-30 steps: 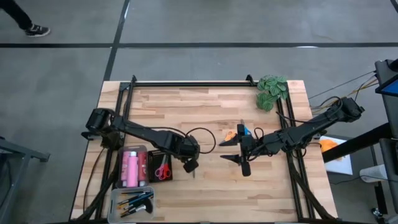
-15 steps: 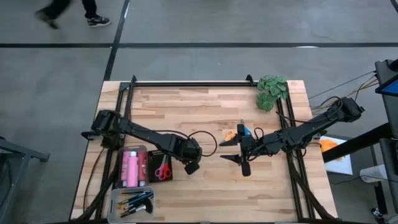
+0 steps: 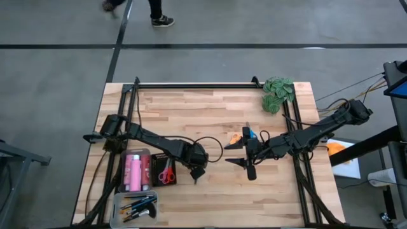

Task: Pick & Place Paint Supplies
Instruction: Put the green scissors into the black bin

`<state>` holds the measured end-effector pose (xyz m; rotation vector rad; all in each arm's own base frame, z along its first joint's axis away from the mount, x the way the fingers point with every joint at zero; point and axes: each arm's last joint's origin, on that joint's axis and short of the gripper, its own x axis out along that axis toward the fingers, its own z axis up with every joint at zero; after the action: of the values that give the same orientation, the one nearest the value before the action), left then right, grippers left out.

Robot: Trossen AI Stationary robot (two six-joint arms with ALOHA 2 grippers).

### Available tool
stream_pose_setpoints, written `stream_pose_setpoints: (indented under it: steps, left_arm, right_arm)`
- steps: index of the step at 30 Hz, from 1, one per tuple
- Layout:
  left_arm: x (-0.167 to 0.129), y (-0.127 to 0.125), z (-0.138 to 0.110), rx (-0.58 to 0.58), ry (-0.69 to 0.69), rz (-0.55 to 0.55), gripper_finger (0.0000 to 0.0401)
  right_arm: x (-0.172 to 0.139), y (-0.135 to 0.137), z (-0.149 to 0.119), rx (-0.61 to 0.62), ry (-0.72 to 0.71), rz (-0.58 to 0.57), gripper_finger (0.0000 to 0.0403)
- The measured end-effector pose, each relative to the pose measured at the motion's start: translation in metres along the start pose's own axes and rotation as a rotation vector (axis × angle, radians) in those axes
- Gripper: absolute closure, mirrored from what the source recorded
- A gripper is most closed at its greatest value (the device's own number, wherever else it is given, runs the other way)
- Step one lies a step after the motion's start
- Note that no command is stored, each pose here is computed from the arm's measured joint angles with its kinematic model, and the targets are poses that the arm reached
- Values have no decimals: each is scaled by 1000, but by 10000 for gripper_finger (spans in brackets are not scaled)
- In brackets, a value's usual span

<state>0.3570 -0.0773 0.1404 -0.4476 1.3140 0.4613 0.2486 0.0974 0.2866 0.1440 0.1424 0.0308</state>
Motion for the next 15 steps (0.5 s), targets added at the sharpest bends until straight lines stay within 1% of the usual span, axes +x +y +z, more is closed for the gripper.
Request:
stream_pose_setpoints:
  steps: [2, 4, 11, 15]
  left_arm:
    - [0, 0, 0, 0, -2, -3, 395]
    - [0, -1, 1, -1, -7, -8, 382]
    - [-1, -1, 1, -1, -1, -20, 301]
    - [-2, -1, 1, 2, -2, -25, 285]
  right_arm:
    - [0, 0, 0, 0, 0, 0, 194]
    - [0, 0, 0, 0, 0, 0, 194]
    - [0, 0, 0, 0, -1, 0, 194]
    - [0, 0, 0, 0, 0, 0, 194]
